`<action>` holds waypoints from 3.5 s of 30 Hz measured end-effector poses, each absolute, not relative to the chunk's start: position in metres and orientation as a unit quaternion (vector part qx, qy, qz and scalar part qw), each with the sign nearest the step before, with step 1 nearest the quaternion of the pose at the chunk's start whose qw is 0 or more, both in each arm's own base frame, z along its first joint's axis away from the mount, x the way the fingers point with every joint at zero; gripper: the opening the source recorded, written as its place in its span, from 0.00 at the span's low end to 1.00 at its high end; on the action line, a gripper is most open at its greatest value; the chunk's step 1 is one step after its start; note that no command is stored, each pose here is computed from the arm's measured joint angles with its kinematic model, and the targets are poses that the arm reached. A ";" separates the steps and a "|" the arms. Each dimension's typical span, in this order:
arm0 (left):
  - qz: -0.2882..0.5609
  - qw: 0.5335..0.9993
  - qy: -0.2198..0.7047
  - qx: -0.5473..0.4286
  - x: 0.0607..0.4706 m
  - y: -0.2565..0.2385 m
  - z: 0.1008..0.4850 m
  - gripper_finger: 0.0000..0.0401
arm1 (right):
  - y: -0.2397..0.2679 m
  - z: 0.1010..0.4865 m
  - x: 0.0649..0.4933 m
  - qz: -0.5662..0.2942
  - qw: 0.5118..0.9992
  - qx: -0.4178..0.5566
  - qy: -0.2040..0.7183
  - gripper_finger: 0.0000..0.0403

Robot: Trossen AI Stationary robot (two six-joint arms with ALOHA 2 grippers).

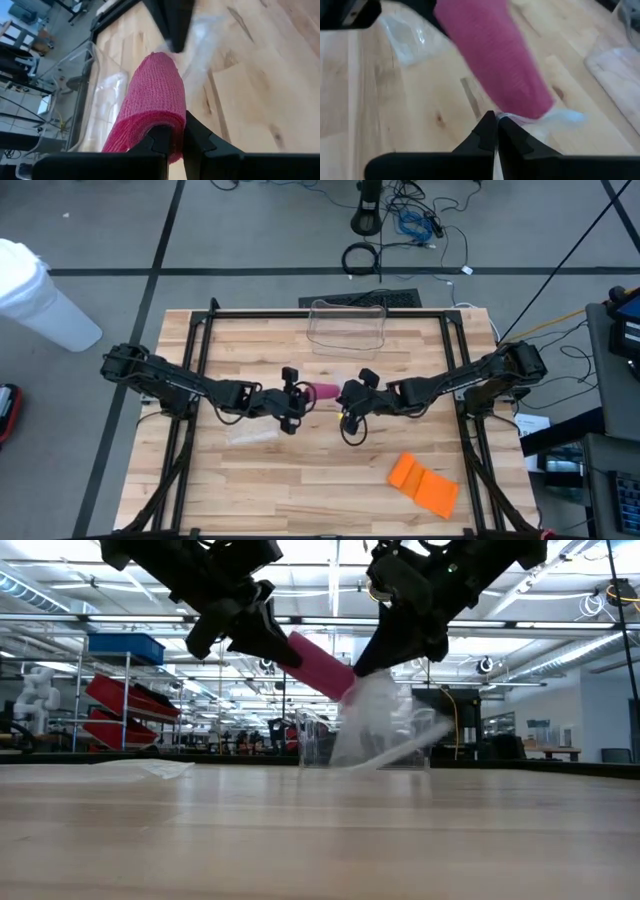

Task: Roll bandage
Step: Put the pink bandage into the zip bag

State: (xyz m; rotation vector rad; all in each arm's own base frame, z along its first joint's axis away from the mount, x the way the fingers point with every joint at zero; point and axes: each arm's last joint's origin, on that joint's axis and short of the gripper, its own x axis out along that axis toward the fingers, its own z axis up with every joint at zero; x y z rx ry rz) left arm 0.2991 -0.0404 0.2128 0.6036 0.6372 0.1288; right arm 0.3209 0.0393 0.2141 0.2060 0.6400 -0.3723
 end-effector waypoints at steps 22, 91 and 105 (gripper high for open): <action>0.026 0.915 0.282 0.286 0.302 -0.042 0.216 0.07 | 0.031 0.215 0.315 -0.241 0.913 0.091 0.316 0.00; 0.124 0.970 0.183 0.102 0.310 -0.042 0.232 0.07 | 0.054 0.214 0.312 -0.221 0.912 0.151 0.310 0.00; 0.092 0.990 0.095 -0.047 0.309 -0.044 0.233 0.07 | 0.075 0.238 0.294 -0.273 0.924 0.124 0.237 0.00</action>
